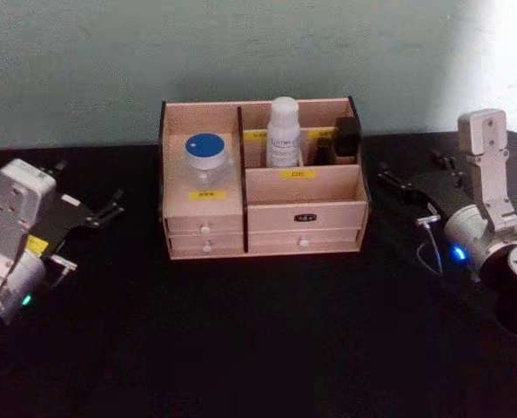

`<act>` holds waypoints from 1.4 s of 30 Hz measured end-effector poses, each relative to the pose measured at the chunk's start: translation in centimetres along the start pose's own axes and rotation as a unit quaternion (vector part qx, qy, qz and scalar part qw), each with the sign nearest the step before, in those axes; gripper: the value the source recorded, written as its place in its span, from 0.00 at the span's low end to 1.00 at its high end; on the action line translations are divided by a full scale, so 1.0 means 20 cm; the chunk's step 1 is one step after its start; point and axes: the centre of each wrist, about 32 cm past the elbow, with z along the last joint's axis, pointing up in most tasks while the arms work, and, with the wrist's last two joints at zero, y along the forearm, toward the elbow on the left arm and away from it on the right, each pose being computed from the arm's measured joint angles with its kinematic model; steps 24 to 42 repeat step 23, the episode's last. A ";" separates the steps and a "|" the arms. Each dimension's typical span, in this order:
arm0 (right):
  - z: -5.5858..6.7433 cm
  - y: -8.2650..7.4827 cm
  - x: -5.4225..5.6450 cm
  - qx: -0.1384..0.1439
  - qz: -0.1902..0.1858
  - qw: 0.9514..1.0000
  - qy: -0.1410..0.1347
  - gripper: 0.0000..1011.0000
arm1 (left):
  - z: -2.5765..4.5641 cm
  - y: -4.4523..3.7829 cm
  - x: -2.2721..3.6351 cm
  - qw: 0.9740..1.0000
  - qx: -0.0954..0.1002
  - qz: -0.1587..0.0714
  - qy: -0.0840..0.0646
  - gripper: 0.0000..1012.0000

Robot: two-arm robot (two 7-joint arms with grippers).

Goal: Pick up the facial cleanser and watermelon frost from the table and place them into the tiered storage box.

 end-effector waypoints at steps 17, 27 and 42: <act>0.00 0.00 0.00 0.000 0.000 1.000 0.000 0.99 | 0.000 0.000 0.000 1.000 0.000 0.000 0.000 0.99; 0.00 0.00 0.00 0.000 0.000 1.000 0.000 0.99 | 0.000 0.000 0.000 1.000 0.000 0.000 0.000 0.99; 0.00 0.00 0.00 0.000 0.000 1.000 0.000 0.99 | 0.000 0.000 0.000 1.000 0.000 0.000 0.000 0.99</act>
